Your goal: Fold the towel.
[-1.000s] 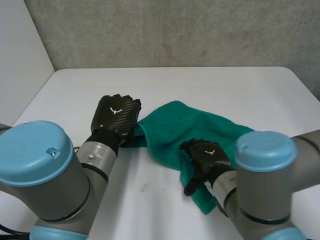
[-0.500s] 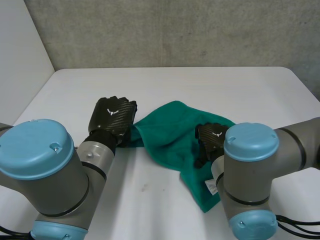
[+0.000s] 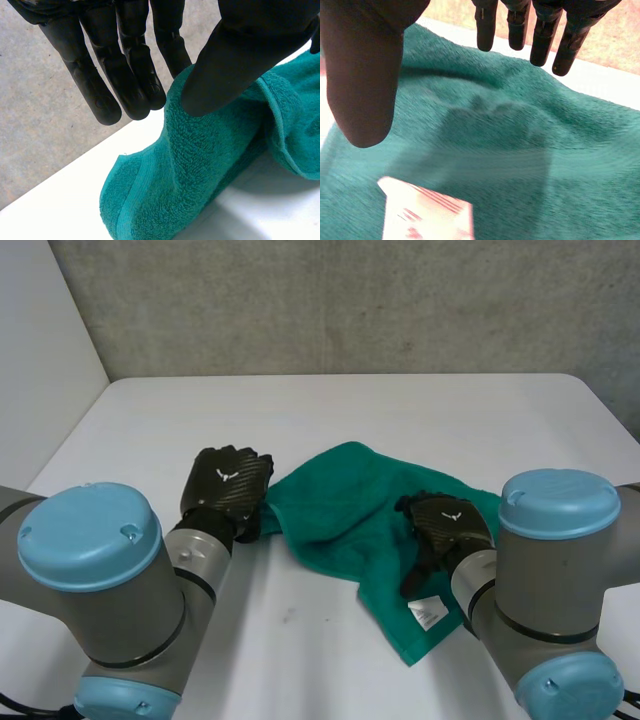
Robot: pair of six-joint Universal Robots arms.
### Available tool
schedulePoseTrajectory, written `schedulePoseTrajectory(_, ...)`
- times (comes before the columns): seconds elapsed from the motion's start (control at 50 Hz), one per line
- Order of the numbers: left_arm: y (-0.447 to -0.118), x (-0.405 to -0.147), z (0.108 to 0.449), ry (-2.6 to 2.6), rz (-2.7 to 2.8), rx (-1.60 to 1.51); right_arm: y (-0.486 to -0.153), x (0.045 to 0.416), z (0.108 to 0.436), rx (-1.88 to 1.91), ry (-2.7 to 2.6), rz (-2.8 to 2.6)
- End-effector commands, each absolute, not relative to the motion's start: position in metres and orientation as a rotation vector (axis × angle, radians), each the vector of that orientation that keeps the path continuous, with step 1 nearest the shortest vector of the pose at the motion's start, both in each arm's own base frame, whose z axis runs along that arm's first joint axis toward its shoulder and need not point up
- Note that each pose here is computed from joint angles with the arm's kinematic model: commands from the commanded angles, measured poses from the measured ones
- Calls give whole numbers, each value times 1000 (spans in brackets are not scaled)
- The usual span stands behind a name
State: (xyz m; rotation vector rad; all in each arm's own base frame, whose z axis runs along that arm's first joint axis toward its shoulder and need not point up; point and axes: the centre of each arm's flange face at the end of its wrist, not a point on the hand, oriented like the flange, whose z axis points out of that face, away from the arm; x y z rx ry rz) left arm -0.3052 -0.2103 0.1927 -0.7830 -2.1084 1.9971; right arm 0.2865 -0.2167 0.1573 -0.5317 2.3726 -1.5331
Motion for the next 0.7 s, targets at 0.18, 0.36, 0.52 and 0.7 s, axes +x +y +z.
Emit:
schedulePoseTrajectory(0.18, -210, -305, 193, -2108, 1998, -782, -199, 323, 118, -520, 2379, -1364)
schedulePoseTrajectory(0.36, -210, -305, 193, -2109, 1997, -783, -211, 321, 115, -472, 2426, -1464)
schedulePoseTrajectory(0.52, -210, -305, 192, -2111, 1995, -784, -219, 316, 119, -484, 2412, -1571)
schedulePoseTrajectory(0.7, -210, -304, 191, -2117, 1991, -785, -214, 311, 122, -599, 2412, -1635)
